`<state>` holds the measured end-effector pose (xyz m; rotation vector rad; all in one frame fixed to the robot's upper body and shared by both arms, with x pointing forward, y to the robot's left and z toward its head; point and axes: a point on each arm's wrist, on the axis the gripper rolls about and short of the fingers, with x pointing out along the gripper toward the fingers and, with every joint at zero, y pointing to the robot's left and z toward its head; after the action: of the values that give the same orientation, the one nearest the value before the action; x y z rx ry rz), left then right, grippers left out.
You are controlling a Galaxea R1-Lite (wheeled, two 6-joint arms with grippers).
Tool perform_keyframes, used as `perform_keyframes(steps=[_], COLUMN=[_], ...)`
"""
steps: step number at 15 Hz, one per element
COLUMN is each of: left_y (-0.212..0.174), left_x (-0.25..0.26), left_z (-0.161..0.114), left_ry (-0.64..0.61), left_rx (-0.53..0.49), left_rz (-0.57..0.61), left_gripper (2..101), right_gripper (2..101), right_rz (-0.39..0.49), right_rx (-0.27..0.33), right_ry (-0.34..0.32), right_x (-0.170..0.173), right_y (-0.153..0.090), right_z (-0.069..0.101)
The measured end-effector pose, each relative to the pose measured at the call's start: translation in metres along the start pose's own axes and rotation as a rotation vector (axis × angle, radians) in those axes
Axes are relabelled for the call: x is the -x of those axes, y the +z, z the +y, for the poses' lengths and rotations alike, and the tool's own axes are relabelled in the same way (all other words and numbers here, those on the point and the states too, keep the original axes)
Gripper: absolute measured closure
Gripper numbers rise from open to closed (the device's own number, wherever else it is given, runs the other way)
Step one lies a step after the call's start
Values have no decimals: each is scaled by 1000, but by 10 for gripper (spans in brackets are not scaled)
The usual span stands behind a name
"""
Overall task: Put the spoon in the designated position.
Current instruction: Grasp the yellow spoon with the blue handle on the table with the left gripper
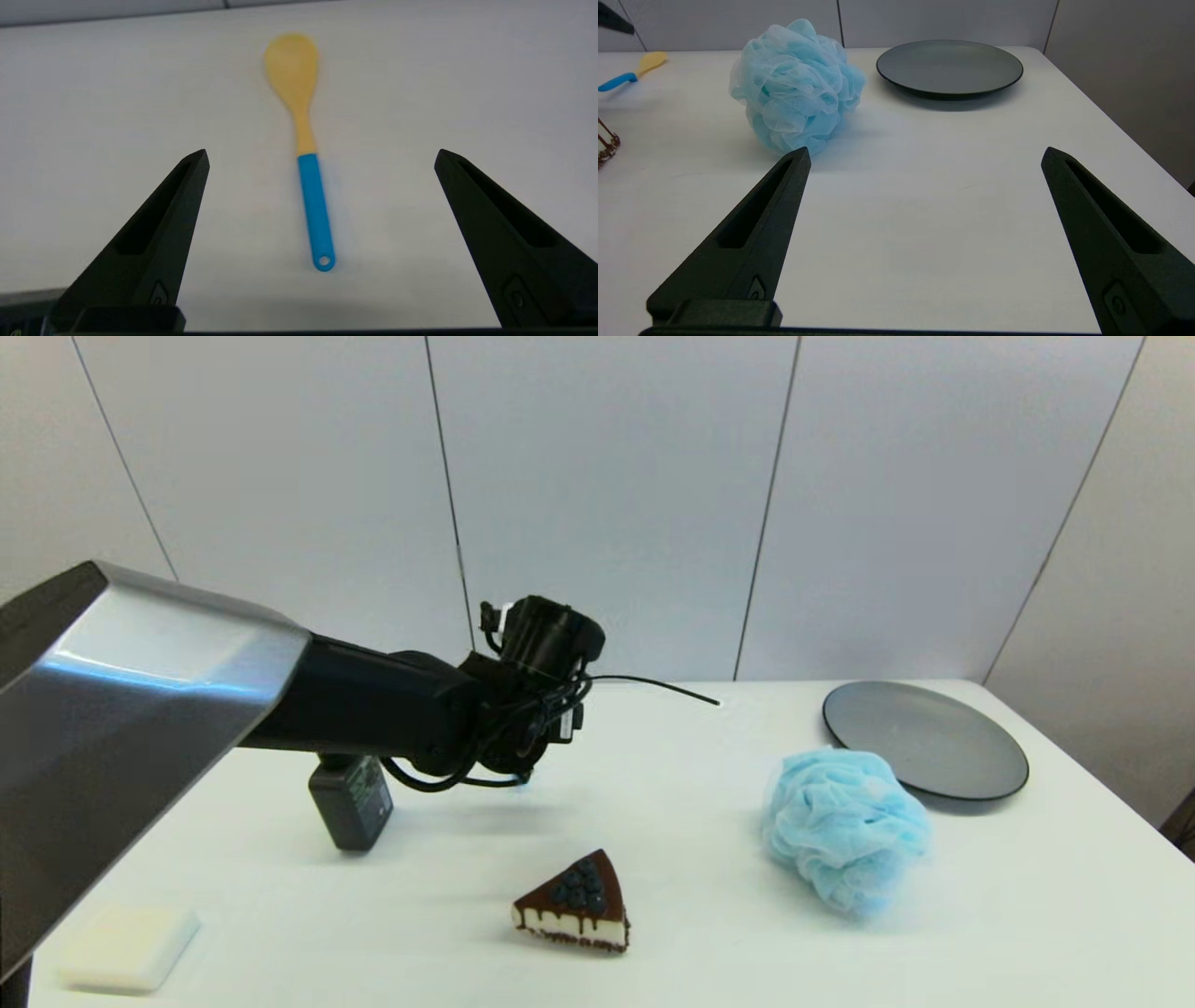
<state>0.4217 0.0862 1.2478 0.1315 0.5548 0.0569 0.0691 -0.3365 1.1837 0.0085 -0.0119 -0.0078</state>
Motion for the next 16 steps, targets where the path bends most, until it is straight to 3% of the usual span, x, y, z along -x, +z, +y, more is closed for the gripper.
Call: perform_keyframes(steps=[5, 16], left_y=[-18, -25], left_x=[-21, -76], left_z=[-10, 8], left_ry=[28, 124], left_rx=[-27, 106], left_rz=[61, 107], left_gripper=[53, 53], right_gripper=[43, 43], right_rz=[0, 0], right_rx=[0, 0], right_ry=[0, 0], right_x=[0, 0], right_y=[0, 0], right_z=[0, 0])
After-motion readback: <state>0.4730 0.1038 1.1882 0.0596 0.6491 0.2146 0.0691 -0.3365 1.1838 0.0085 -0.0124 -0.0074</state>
